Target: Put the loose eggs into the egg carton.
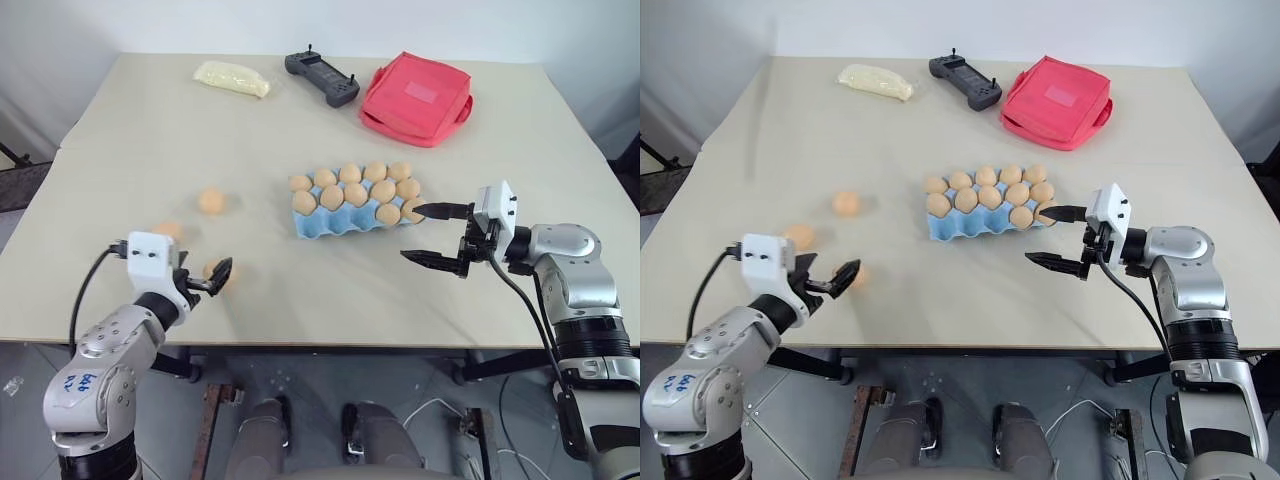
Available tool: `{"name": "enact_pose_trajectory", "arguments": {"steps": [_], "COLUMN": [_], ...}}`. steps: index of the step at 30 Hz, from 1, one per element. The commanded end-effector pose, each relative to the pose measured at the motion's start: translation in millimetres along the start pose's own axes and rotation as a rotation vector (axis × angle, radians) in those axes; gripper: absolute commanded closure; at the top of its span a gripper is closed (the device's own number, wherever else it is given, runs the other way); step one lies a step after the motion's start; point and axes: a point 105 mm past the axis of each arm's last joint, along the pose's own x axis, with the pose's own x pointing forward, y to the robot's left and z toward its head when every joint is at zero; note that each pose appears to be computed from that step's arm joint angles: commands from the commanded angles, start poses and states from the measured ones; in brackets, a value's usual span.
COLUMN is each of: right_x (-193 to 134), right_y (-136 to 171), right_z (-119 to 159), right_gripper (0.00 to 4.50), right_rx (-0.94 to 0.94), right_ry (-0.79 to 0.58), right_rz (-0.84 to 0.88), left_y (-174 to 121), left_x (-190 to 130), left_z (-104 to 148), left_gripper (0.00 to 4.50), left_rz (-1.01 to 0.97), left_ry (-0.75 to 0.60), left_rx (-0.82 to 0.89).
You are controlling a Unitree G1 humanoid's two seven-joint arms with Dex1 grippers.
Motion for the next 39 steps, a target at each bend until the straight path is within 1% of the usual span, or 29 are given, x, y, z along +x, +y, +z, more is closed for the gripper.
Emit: {"name": "enact_pose_trajectory", "arguments": {"steps": [1, 7, 10, 14, 15, 16, 17, 19, 20, 21, 25, 27, 29, 31, 36, 39], "right_x": [-4.8, -7.9, -8.3, -9.6, -10.0, -10.5, -11.5, -14.2, -15.0, -15.3, -18.8, -20.0, -20.4, -20.8, -24.6, -28.2], "right_y": [-2.0, -1.5, -1.8, -2.4, -2.3, -2.2, -2.0, -1.8, -1.7, -1.4, 0.1, 1.0, 2.7, 3.2, 8.6, 12.5], "right_z": [8.6, 8.2, 8.9, 9.5, 9.6, 9.8, 9.9, 9.8, 9.8, 9.7, 10.1, 9.5, 9.6, 11.6, 14.0, 12.4], "right_gripper": [0.0, 0.0, 0.0, 0.0, 0.0, 0.0, 0.0, 0.0, 0.0, 0.0, 0.0, 0.0, 0.0, 0.0, 0.0, 0.0], "right_rx": [-0.034, -0.033, -0.034, -0.037, -0.038, -0.038, -0.039, -0.042, -0.042, -0.043, -0.046, -0.047, -0.049, -0.052, -0.044, -0.035], "right_ry": [-0.01, -0.004, -0.002, 0.001, 0.001, 0.002, 0.002, 0.004, 0.004, 0.005, 0.001, -0.002, -0.012, -0.03, -0.058, -0.054], "right_rz": [-0.014, -0.025, -0.03, -0.038, -0.04, -0.042, -0.047, -0.061, -0.066, -0.069, -0.088, -0.097, -0.104, -0.118, -0.136, -0.153], "left_y": [-1.1, 2.4, 6.6, 4.7, 4.0, 3.8, 4.0, 1.1, 0.2, -0.4, -19.9, -37.2, -57.3, -78.2, -121.4, -137.8], "left_x": [3.2, 8.0, 9.2, 9.9, 10.0, 10.6, 13.1, 17.9, 18.9, 20.1, 35.9, 45.4, 56.0, 65.4, 81.1, 91.6], "left_z": [-3.1, -12.2, -10.4, 3.1, 5.8, 10.1, 21.4, 51.6, 60.1, 63.9, 100.8, 114.4, 122.6, 125.3, 120.2, 117.2], "left_gripper": [0.02, 0.02, 0.66, 1.88, 2.05, 2.12, 2.14, 2.15, 2.16, 2.16, 2.16, 2.16, 2.16, 2.16, 2.16, 2.16], "left_rz": [-0.004, 0.019, 0.043, 0.019, 0.013, 0.008, -0.001, -0.047, -0.063, -0.078, -0.256, -0.374, -0.492, -0.594, -0.803, -0.878], "left_ry": [0.031, 0.087, 0.089, 0.062, 0.057, 0.046, 0.009, -0.11, -0.144, -0.156, -0.238, -0.274, -0.289, -0.283, -0.266, -0.256], "left_rx": [0.023, 0.013, 0.024, 0.054, 0.062, 0.069, 0.083, 0.121, 0.132, 0.134, 0.166, 0.184, 0.208, 0.219, 0.22, 0.213]}}
